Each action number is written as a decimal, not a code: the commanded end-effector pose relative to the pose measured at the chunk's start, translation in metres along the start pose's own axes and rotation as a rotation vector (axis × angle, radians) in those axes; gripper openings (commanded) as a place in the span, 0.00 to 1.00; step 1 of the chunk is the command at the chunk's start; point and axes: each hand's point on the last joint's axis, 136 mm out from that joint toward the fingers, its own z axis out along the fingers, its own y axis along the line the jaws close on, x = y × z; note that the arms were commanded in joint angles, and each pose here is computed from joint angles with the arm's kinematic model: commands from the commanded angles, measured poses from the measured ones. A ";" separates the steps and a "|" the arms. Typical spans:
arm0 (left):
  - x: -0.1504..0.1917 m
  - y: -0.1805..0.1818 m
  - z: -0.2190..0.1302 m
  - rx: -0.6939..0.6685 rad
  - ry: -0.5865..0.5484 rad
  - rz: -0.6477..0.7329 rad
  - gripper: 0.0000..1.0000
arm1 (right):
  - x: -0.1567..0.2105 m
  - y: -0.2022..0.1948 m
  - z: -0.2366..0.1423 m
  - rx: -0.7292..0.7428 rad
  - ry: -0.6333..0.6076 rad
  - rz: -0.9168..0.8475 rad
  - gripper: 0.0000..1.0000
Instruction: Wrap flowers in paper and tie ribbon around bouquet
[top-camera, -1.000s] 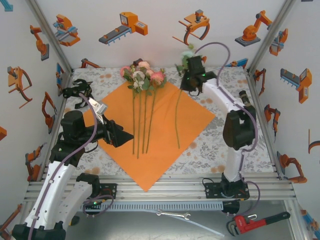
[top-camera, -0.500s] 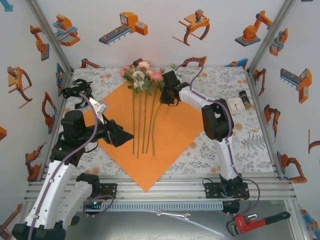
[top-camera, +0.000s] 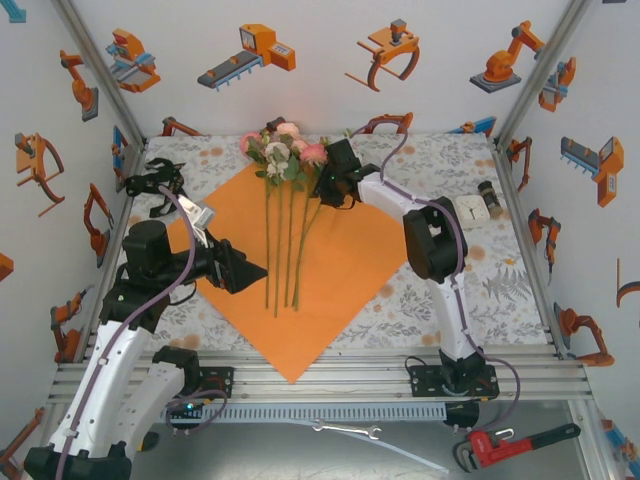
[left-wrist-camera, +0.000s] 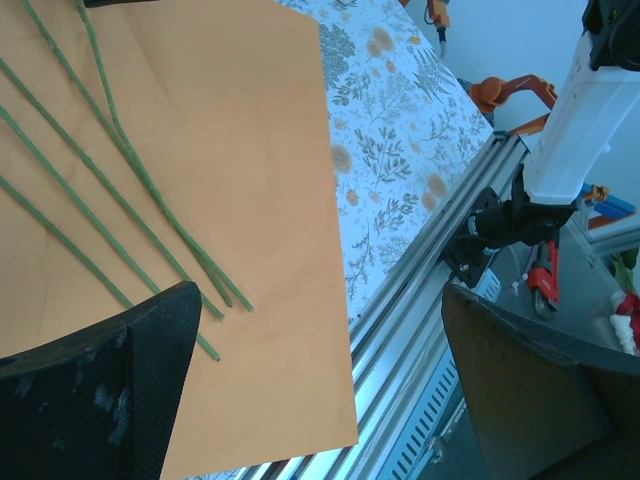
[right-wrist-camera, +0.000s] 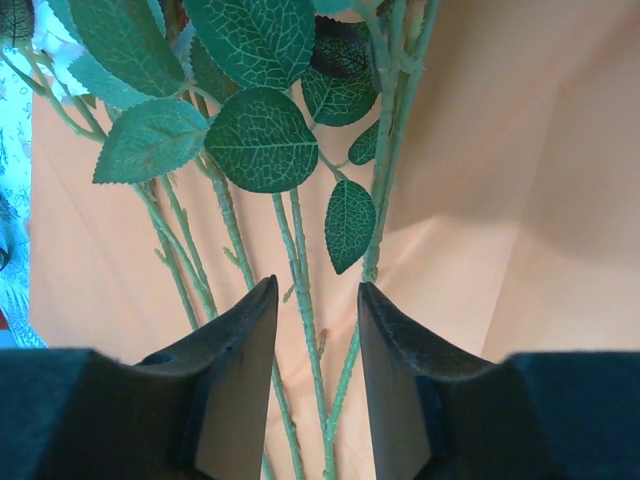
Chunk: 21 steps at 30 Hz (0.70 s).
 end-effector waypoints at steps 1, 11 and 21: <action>-0.001 0.005 -0.002 -0.037 -0.003 0.018 0.97 | -0.023 0.020 -0.038 -0.059 -0.063 -0.042 0.43; 0.037 0.130 -0.045 -0.790 -0.065 -0.450 0.97 | 0.002 -0.031 -0.154 0.020 -0.185 -0.140 0.45; 0.146 0.164 -0.052 -0.957 -0.053 -0.881 0.83 | 0.114 -0.112 -0.181 0.059 -0.008 0.015 0.46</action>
